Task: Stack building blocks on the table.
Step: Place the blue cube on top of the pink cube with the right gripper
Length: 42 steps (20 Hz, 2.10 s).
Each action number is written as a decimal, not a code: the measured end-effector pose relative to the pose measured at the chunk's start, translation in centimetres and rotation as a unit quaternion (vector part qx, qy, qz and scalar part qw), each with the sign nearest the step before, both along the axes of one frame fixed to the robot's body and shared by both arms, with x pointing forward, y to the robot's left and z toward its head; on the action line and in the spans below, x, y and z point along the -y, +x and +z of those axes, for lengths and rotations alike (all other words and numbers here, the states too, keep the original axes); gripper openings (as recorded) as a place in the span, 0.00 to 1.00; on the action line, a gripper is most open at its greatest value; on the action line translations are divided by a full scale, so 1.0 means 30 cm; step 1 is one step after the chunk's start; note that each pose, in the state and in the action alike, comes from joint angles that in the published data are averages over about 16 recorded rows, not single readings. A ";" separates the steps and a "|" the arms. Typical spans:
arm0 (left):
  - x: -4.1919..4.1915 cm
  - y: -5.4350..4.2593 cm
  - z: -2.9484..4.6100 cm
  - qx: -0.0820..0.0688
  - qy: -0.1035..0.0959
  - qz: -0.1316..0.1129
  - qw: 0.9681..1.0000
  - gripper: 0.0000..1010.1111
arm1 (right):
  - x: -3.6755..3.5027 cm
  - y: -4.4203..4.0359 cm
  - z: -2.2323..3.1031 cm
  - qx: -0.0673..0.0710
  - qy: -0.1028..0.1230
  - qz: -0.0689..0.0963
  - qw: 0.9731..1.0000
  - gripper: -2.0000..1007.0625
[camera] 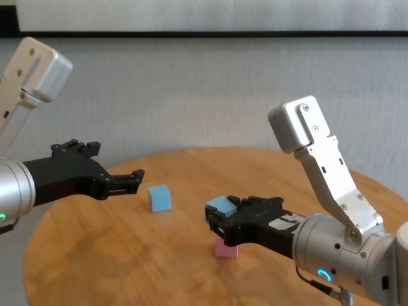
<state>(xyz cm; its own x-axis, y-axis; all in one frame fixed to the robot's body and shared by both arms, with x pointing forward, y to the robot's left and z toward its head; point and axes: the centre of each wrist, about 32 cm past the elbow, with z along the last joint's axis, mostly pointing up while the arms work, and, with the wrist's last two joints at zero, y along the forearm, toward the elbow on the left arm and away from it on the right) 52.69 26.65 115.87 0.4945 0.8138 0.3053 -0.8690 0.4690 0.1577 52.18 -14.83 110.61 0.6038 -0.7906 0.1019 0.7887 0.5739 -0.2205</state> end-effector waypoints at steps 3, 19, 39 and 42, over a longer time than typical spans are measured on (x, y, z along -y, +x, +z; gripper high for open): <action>0.000 0.000 0.000 0.000 0.000 0.000 1.000 0.99 | -0.006 0.005 -0.001 0.002 -0.002 -0.002 1.000 0.36; 0.000 0.000 0.000 0.000 0.000 0.000 1.000 0.99 | -0.031 0.038 -0.015 0.003 -0.006 -0.010 1.000 0.36; 0.000 0.000 0.000 0.000 0.000 0.000 1.000 0.99 | -0.055 0.063 -0.029 0.005 -0.004 -0.021 1.000 0.36; 0.000 0.000 0.000 0.000 0.000 0.000 1.000 0.99 | -0.058 0.066 -0.029 0.004 -0.003 -0.023 1.000 0.36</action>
